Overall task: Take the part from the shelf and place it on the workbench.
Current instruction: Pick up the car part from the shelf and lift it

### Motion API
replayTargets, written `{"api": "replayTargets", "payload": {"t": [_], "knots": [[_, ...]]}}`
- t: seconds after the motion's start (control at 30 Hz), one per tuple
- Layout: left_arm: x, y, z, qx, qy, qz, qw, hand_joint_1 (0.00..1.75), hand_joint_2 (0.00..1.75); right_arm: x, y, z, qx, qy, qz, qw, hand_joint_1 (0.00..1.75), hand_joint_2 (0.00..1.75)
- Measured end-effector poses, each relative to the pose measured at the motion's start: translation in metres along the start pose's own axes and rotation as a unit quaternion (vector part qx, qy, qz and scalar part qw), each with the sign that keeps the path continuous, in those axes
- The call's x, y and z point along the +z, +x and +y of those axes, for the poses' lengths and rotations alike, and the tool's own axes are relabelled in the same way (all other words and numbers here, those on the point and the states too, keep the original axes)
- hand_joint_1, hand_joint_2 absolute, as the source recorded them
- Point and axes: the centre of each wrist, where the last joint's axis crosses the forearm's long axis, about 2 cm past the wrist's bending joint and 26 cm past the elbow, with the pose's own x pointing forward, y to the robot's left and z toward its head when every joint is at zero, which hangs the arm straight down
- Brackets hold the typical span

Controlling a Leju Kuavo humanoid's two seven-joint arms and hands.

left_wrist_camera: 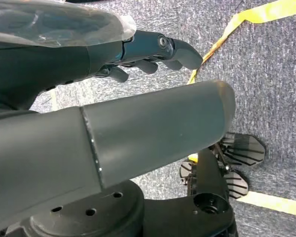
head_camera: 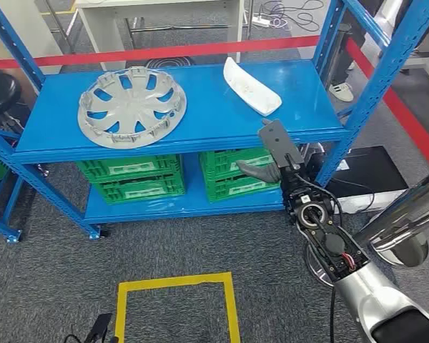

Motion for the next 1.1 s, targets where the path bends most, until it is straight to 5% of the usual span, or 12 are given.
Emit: {"api": "replayTargets", "payload": {"t": [1.1], "knots": [[0.0001,-0.0029,0.0002,0.013,0.015,0.011,1.0,0.0,0.0,-0.0053,0.0069,-0.0038,0.029,-0.021,-0.012,0.999,0.0,1.75]]}}
